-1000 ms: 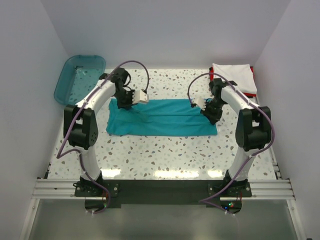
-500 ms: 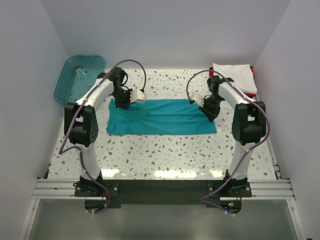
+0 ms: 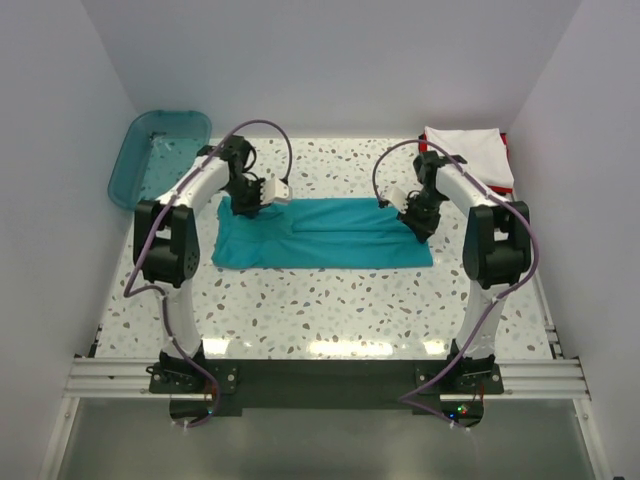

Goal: Fold and stack the t-shirts
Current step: Fold the tshirt

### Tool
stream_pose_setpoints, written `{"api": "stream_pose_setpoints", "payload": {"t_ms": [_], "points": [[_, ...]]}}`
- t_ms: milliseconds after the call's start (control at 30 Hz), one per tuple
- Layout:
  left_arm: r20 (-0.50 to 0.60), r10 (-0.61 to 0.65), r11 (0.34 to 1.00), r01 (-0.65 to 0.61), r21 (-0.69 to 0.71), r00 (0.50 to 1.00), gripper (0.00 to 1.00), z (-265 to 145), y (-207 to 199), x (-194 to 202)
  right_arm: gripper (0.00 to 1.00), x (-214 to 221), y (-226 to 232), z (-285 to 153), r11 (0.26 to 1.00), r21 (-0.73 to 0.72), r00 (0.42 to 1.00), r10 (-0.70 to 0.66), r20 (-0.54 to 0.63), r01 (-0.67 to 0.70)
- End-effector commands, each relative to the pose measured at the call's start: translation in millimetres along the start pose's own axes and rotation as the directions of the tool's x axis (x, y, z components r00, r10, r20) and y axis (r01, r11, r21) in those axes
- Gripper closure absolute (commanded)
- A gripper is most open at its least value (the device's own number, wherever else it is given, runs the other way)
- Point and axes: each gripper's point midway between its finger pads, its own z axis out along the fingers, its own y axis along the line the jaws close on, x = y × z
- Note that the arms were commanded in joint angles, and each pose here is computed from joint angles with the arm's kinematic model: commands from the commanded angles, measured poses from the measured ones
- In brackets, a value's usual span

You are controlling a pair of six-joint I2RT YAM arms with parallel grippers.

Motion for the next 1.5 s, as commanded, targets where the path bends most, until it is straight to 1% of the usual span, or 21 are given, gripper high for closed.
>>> {"api": "stream_pose_setpoints", "payload": {"t_ms": [0, 233, 333, 367, 400, 433, 467, 500, 533, 567, 600, 700, 800, 833, 900, 933, 1000, 1133, 1233, 1300, 1467], "points": [[0.032, 0.009, 0.999, -0.007, -0.051, 0.999, 1.0, -4, 20, -6, 1.0, 0, -10, -3, 0.999, 0.028, 1.0, 0.016, -0.012, -0.016], [0.022, -0.017, 0.997, 0.019, -0.081, 1.0, 1.0, 11, 34, -1, 1.0, 1, -17, 4, 0.998, 0.048, 0.999, 0.042, -0.03, -0.041], [0.035, -0.046, 0.99, 0.05, -0.131, 0.998, 0.89, 12, 47, -2, 1.0, 0, -16, 8, 0.997, 0.042, 0.998, 0.06, -0.034, -0.059], [0.04, -0.076, 0.985, 0.081, -0.151, 0.996, 0.76, 9, 51, -4, 0.98, -2, -16, 7, 0.997, 0.046, 0.997, 0.066, -0.035, -0.064], [0.044, -0.096, 0.98, 0.102, -0.172, 0.994, 0.71, 6, 56, -2, 0.88, -3, -16, 6, 0.997, 0.045, 0.997, 0.071, -0.037, -0.069], [0.07, -0.138, 0.962, 0.151, -0.227, 0.988, 0.69, -5, 68, -5, 0.84, -5, -15, 3, 0.996, 0.047, 0.996, 0.083, -0.028, -0.082], [0.094, -0.172, 0.944, 0.191, -0.269, 0.981, 0.62, -14, 77, -5, 0.8, -7, -15, -1, 0.994, 0.053, 0.995, 0.095, -0.015, -0.094], [0.124, -0.22, 0.916, 0.249, -0.315, 0.968, 0.58, -28, 88, 3, 0.7, -9, -18, -5, 0.992, 0.067, 0.995, 0.105, -0.004, -0.104], [0.191, -0.269, 0.871, 0.324, -0.371, 0.944, 0.55, -49, 99, -3, 0.65, -9, -18, -8, 0.989, 0.078, 0.992, 0.127, 0.001, -0.127], [0.221, -0.294, 0.851, 0.36, -0.384, 0.93, 0.54, -61, 102, -2, 0.64, -11, -20, -15, 0.985, 0.096, 0.99, 0.139, 0.013, -0.14], [0.245, -0.316, 0.838, 0.391, -0.38, 0.917, 0.54, -70, 100, 0, 0.63, -14, -25, -21, 0.981, 0.12, 0.988, 0.15, 0.028, -0.152], [0.287, -0.354, 0.833, 0.44, -0.336, 0.89, 0.55, -89, 67, -10, 0.62, -23, -35, -36, 0.96, 0.175, 0.976, 0.208, 0.071, -0.217], [0.299, -0.426, 0.842, 0.495, -0.214, 0.854, 0.56, -68, 28, -13, 0.63, -40, -36, -45, 0.953, 0.144, 0.96, 0.249, 0.13, -0.267], [0.282, -0.475, 0.831, 0.531, -0.167, 0.833, 0.57, -58, 10, -10, 0.63, -44, -36, -44, 0.948, 0.135, 0.953, 0.27, 0.14, -0.288], [0.271, -0.499, 0.828, 0.545, -0.132, 0.823, 0.6, -47, -4, -12, 0.63, -56, -40, -39, 0.948, 0.127, 0.949, 0.269, 0.165, -0.291], [0.244, -0.543, 0.807, 0.58, -0.111, 0.803, 0.61, -34, -16, -6, 0.63, -60, -42, -37, 0.944, 0.126, 0.944, 0.282, 0.17, -0.305], [0.224, -0.561, 0.8, 0.592, -0.102, 0.797, 0.62, -24, -25, -7, 0.63, -71, -51, -33, 0.941, 0.129, 0.939, 0.287, 0.187, -0.313], [0.229, -0.639, 0.727, 0.674, -0.132, 0.735, 0.62, -11, -16, -2, 0.63, -81, -60, -22, 0.941, 0.127, 0.94, 0.289, 0.184, -0.314], [0.233, -0.658, 0.709, 0.694, -0.128, 0.716, 0.61, -3, -6, -3, 0.62, -81, -56, -13, 0.951, 0.112, 0.95, 0.27, 0.155, -0.288], [0.202, -0.672, 0.706, 0.699, -0.115, 0.712, 0.62, 12, -5, -1, 0.62, -76, -52, -4, 0.954, 0.102, 0.954, 0.268, 0.134, -0.282], [0.187, -0.667, 0.713, 0.691, -0.12, 0.721, 0.64, 32, 14, -7, 0.62, -66, -47, 8, 0.957, 0.105, 0.961, 0.261, 0.096, -0.27]]}}
